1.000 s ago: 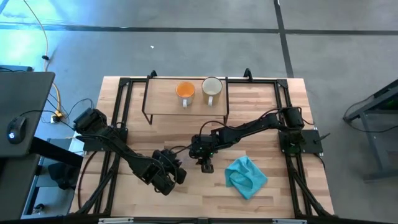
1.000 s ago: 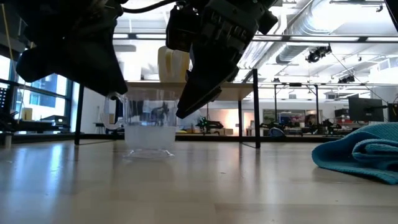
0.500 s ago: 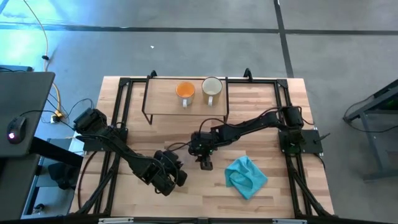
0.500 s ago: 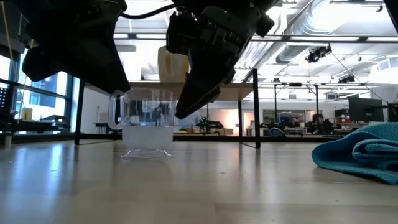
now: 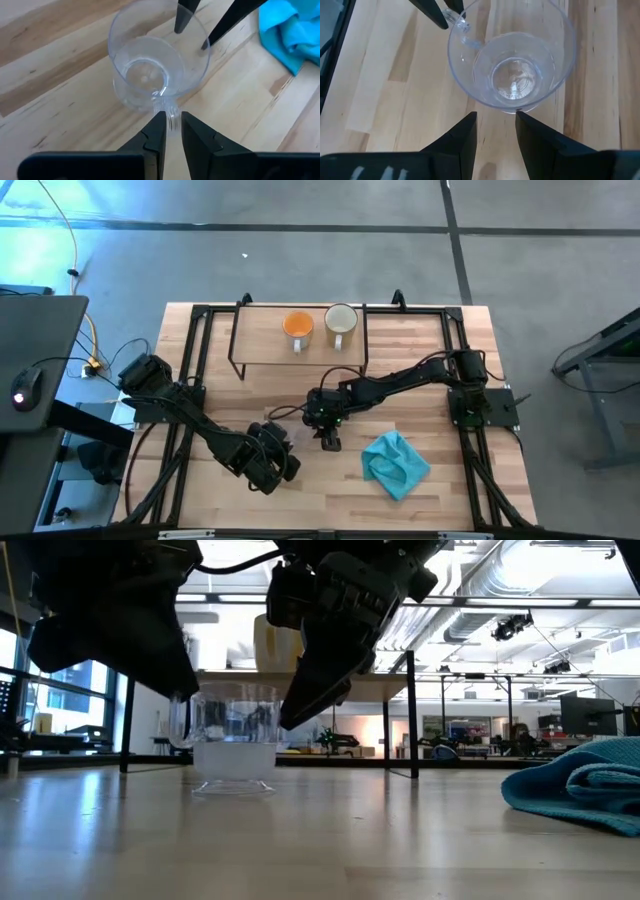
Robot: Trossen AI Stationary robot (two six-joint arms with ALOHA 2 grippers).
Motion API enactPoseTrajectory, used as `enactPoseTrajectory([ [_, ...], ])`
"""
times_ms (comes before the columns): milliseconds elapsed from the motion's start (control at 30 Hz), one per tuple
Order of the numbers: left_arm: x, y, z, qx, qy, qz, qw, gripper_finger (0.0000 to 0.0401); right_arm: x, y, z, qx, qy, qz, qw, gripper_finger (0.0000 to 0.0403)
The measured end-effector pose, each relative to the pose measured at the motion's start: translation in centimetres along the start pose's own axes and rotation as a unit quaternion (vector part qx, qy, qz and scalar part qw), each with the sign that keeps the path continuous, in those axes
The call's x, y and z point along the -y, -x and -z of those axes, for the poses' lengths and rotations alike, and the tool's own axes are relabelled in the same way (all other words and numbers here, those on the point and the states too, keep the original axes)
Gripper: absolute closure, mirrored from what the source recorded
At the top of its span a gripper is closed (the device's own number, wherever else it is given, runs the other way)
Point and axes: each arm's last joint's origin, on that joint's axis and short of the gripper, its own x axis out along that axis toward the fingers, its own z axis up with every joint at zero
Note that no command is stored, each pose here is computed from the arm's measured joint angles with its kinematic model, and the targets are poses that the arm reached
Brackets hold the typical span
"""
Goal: Stack small to large cups/mugs on shelf
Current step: Put the transparent mug on the shelf
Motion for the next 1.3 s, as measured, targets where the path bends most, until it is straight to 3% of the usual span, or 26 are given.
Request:
enactPoseTrajectory([
  [333, -0.91, 0.02, 0.11, -0.007, -0.013, -0.04, 0.999, 0.0355, -0.1, -0.01, -0.07, 0.003, -0.01, -0.011, 1.0, 0.0277],
  [567, -0.92, 0.01, -0.02, 0.017, -0.014, -0.042, 0.999, 0.0354, -0.64, -0.14, 0.0, 0.001, -0.005, -0.015, 1.0, 0.0277],
  [1133, -0.81, 0.0, 0.05, 0.006, -0.01, -0.036, 0.999, 0.0355, -0.82, -0.18, 0.03, 0.0, 0.0, -0.016, 1.0, 0.0277],
  [1300, -0.82, 0.0, 0.04, 0.006, -0.01, -0.037, 0.999, 0.038, -0.8, -0.17, 0.03, 0.0, 0.0, -0.016, 1.0, 0.0277],
])
